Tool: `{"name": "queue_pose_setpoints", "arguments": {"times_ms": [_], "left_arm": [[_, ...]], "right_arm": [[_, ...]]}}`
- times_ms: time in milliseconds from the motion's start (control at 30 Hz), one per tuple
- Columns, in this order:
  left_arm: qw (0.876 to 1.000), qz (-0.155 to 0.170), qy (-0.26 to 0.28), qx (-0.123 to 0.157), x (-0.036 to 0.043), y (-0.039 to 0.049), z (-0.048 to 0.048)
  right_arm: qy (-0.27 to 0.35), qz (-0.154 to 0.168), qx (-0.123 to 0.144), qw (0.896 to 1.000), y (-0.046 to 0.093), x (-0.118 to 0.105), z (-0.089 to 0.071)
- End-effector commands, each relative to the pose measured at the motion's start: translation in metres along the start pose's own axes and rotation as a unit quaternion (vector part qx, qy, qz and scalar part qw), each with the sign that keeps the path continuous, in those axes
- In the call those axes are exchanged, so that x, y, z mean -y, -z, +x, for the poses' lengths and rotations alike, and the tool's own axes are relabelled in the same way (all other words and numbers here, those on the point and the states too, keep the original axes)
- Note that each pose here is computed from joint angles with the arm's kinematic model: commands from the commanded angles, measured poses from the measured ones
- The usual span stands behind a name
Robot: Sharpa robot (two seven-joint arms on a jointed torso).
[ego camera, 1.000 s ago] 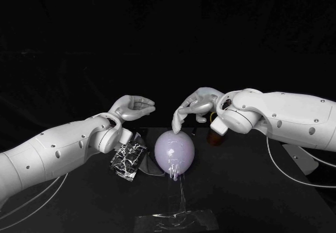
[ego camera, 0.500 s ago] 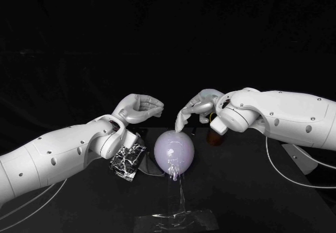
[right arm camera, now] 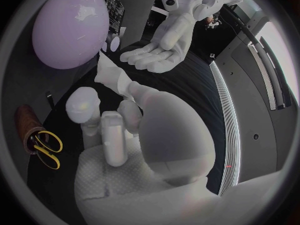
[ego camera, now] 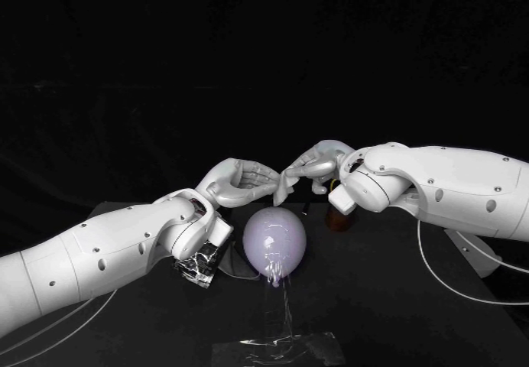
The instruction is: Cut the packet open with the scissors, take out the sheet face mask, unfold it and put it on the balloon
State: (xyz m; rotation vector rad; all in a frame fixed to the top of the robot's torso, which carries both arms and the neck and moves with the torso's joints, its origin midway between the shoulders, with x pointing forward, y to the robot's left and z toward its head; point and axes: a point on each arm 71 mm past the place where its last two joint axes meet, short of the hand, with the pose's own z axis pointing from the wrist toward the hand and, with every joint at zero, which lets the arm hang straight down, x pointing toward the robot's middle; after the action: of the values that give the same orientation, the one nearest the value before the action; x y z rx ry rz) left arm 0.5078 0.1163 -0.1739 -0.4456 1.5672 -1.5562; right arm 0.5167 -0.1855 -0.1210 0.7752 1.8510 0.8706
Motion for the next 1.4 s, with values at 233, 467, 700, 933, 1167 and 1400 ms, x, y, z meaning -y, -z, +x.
{"name": "queue_pose_setpoints", "arguments": {"times_ms": [233, 467, 700, 933, 1167, 1400], "left_arm": [[1.0, -0.016, -0.011, 0.01, -0.0022, -0.0061, 0.0033], [1.0, -0.022, -0.009, 0.011, -0.0024, -0.0094, 0.0065], [0.999, -0.027, -0.013, 0.02, -0.0035, -0.0106, 0.0054], [0.999, -0.03, -0.014, 0.024, -0.0043, -0.0103, 0.0039], [0.999, -0.025, -0.013, 0.045, -0.004, -0.0091, -0.0006], [0.998, -0.025, -0.01, 0.063, -0.0049, -0.0067, -0.0064]], "right_arm": [[-0.027, -0.029, -0.007, 0.999, 0.005, -0.006, 0.004], [-0.031, -0.037, -0.011, 0.999, 0.006, -0.009, 0.007], [-0.033, -0.041, -0.015, 0.999, 0.007, -0.01, 0.01], [-0.035, -0.044, -0.016, 0.998, 0.007, -0.012, 0.011], [-0.033, -0.043, -0.01, 0.998, 0.006, -0.011, 0.01], [-0.029, -0.043, -0.004, 0.999, 0.005, -0.011, 0.008]]}}
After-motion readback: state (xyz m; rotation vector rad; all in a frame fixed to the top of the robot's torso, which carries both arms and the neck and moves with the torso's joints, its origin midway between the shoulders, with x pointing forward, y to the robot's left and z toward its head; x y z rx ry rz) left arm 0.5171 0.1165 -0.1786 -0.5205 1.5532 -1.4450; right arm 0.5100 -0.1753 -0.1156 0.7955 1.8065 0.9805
